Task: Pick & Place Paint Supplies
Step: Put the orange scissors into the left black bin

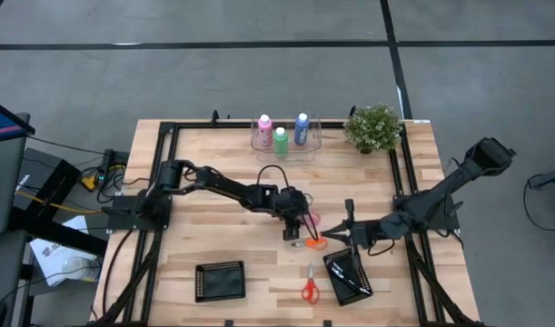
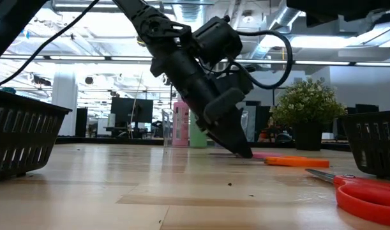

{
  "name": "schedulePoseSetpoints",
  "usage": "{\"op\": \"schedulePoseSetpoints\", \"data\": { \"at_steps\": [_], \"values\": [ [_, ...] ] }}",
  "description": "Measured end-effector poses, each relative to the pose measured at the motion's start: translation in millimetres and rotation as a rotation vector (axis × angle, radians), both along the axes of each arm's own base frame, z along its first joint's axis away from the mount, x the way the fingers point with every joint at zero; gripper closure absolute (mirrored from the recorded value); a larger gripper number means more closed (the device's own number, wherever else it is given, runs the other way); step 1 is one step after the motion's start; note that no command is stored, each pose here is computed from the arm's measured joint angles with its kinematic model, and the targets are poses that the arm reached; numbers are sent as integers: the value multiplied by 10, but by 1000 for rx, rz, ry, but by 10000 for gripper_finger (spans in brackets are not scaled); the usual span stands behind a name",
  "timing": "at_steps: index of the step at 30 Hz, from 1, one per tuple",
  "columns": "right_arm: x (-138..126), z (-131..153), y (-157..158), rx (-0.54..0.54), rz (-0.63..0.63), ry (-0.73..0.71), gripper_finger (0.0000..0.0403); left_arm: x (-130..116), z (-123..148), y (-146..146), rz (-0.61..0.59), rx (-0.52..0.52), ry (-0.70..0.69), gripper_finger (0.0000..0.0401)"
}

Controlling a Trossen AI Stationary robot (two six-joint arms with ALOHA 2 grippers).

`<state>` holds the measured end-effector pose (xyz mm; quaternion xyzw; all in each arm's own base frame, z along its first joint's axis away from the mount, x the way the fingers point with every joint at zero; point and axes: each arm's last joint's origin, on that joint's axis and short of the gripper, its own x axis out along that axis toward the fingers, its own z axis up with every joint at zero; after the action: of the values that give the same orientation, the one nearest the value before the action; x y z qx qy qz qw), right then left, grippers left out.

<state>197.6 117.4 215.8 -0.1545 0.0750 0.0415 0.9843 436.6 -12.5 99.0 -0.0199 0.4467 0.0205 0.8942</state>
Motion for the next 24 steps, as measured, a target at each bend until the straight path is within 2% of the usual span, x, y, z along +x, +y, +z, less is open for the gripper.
{"op": "schedulePoseSetpoints", "data": {
  "at_steps": [4,9,10,18,22,24],
  "values": [
    [-22,-19,51,-19,-19,1,403,-19,-17,-14,22,33,23,251],
    [-43,-24,91,-19,-19,-2,403,-35,-24,-74,-25,72,37,347],
    [-44,-25,91,-18,-20,-2,403,-38,-24,-84,-29,80,39,355],
    [-47,-13,99,-10,-18,-12,403,-50,-13,-191,-41,109,36,355],
    [-46,-13,99,-12,-18,-12,403,-77,91,-279,-32,179,20,356],
    [-46,-13,99,-14,-18,-13,403,-124,148,-302,-44,184,36,393]
  ]
}}
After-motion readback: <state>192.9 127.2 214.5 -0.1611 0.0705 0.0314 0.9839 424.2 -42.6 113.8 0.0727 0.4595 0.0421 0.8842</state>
